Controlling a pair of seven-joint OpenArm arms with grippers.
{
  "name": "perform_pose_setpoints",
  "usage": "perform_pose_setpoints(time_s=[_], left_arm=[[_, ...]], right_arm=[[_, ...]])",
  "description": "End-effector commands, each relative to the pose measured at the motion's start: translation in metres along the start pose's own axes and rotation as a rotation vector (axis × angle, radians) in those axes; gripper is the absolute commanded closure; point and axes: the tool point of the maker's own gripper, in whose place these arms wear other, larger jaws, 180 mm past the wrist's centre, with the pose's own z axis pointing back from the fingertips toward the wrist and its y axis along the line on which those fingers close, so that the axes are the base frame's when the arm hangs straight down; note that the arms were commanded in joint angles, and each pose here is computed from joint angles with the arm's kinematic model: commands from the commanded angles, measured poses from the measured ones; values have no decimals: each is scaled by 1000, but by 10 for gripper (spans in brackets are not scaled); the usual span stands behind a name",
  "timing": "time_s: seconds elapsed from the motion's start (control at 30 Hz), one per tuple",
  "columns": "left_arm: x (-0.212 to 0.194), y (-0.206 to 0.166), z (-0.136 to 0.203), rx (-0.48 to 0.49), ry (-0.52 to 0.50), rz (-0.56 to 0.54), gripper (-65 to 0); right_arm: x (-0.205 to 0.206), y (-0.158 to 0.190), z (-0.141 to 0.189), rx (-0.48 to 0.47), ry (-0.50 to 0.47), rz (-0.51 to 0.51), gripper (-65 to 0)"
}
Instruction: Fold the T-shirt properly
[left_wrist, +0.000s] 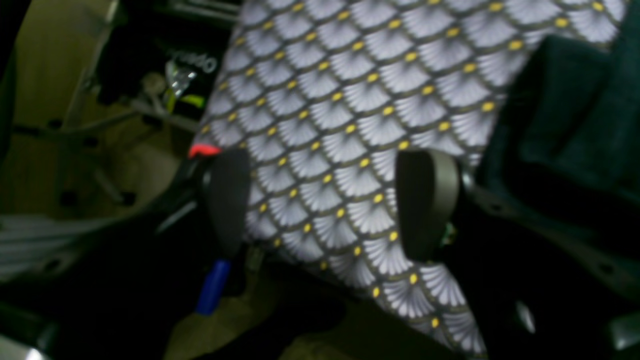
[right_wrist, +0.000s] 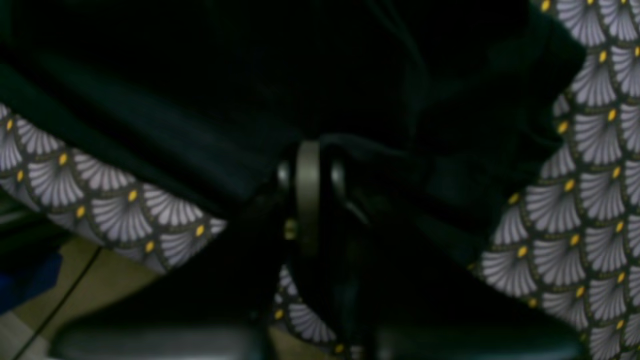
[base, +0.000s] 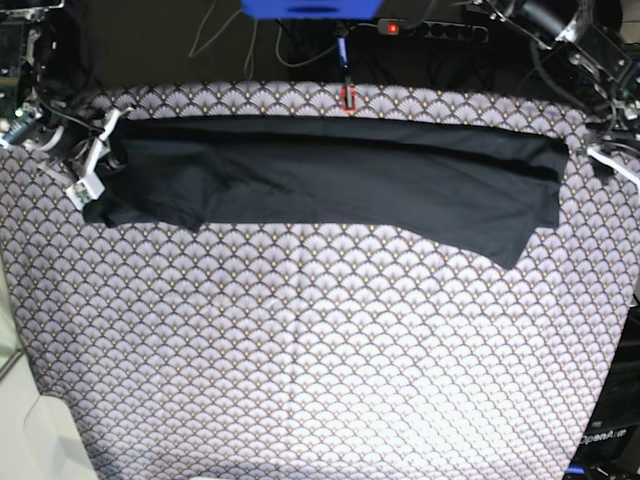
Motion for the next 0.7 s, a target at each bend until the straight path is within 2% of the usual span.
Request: perform_pose_setpoints(time_s=[0.0, 0.23, 0.37, 0.5, 0.67], left_arm=[[17, 6, 2, 12, -55, -4, -444], [25, 6, 1, 15, -72, 7, -446], [29, 18, 1, 48, -85, 57, -447], [40, 15, -1, 41, -105, 69, -448], [36, 3, -5, 8, 13, 86, -448]], right_arm=[[10, -11, 7, -27, -29, 13, -102], [10, -7, 5, -22, -37, -3, -210], [9, -6, 5, -19, -36, -4, -241], [8, -5, 4, -15, -32, -4, -257], [8, 1, 1, -4, -39, -17, -260]])
